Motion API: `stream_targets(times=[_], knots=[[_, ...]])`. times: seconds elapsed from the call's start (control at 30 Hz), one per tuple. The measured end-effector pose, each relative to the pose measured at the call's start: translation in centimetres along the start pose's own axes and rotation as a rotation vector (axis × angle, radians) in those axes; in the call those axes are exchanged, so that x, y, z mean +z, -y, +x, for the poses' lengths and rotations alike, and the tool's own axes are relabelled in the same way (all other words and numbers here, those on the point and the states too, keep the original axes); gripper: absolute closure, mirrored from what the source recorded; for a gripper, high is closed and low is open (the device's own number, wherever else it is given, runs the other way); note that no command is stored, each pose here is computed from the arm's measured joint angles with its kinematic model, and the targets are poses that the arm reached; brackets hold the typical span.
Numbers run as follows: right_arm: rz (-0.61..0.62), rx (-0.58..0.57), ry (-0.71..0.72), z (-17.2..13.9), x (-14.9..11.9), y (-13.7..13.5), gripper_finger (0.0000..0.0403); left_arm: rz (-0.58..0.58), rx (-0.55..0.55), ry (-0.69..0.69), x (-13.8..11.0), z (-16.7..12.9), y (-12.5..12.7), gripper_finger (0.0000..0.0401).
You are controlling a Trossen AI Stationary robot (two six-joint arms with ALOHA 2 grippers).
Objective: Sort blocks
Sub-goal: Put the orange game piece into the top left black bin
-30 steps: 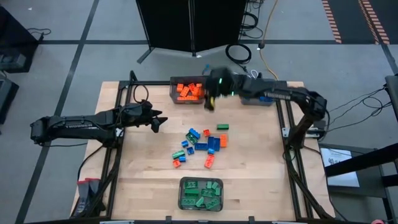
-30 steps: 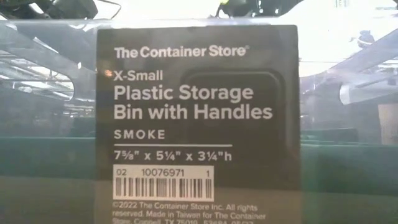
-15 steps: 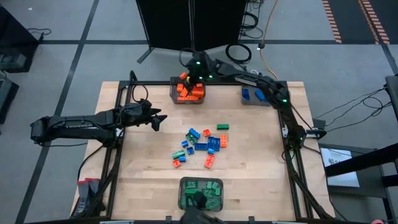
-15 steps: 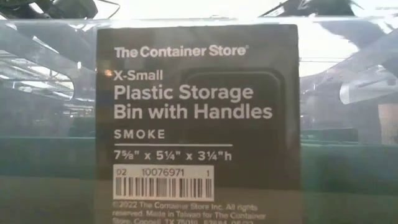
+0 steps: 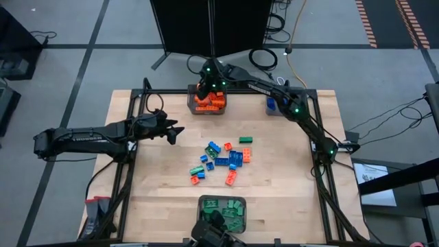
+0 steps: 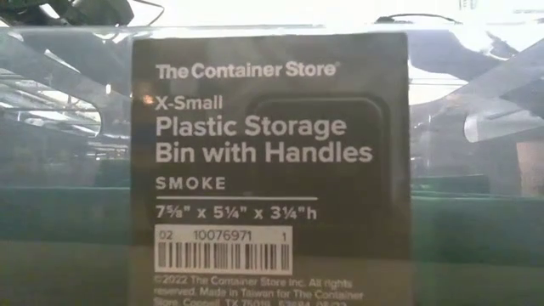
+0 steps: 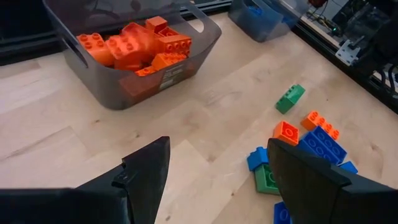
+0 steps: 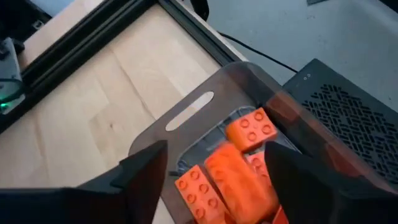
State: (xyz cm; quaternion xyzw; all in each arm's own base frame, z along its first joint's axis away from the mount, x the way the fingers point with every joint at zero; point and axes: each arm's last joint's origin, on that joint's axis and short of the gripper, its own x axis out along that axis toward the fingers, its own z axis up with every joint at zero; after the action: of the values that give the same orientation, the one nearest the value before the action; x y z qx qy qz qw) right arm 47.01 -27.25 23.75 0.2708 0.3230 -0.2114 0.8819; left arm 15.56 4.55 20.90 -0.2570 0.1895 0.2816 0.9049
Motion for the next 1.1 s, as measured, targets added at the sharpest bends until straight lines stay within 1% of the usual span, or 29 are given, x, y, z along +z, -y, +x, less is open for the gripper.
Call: stream_targets(times=[0.1,0.13,0.2,0.27,0.3,0.37,0.43,0.5,0.57,0.67,0.77,0.9,1.1], knots=[[-0.001,0.002,-0.008,-0.2,0.0,-0.1,0.0128,0.001,0.002,-0.003,0.0,0.0,0.0,0.0131],[-0.014,0.027,-0.014,-0.6,0.1,-0.2,0.0127,0.002,0.002,-0.003,0.0,0.0,0.0,0.0131],[-0.067,0.125,-0.064,-1.8,0.2,-0.8,0.013,0.001,0.002,-0.004,0.0,0.0,0.0,0.0131],[-0.138,0.226,-0.127,-3.9,0.1,-2.0,0.0139,0.003,0.001,-0.004,0.0,0.0,0.0,0.0131],[-0.181,0.262,-0.166,-5.1,-0.2,-2.8,0.0143,0.006,0.001,-0.004,0.0,0.0,0.0,0.0131],[-0.309,0.307,-0.258,-7.6,-1.2,-4.9,0.0152,0.009,0.001,-0.005,0.0,0.0,0.0,0.0131],[-0.46,0.301,-0.372,-9.3,-2.8,-7.0,0.016,0.013,0.001,-0.005,0.0,0.0,0.0,0.0131],[-0.59,0.267,-0.509,-9.9,-4.9,-8.5,0.0165,0.031,0.001,-0.004,0.0,0.0,0.0,0.0131],[-0.686,0.277,-0.587,-9.7,-6.4,-10.0,0.0169,0.032,0.001,-0.005,0.0,0.0,0.0,0.0131],[-0.752,0.299,-0.619,-8.3,-8.6,-11.9,0.0172,0.035,0.001,-0.004,0.0,0.0,0.0,0.0131],[-0.832,0.247,-0.665,-6.8,-11.0,-12.9,0.0172,0.031,-0.012,-0.012,-0.1,0.0,0.0,0.0131],[-0.906,0.202,-0.688,-4.9,-13.4,-13.2,0.0172,0.031,-0.032,-0.024,-0.1,0.0,0.1,0.0131],[-0.956,0.169,-0.747,-3.0,-16.3,-12.7,0.0172,0.03,-0.043,-0.031,-0.1,0.0,0.1,0.0131]])
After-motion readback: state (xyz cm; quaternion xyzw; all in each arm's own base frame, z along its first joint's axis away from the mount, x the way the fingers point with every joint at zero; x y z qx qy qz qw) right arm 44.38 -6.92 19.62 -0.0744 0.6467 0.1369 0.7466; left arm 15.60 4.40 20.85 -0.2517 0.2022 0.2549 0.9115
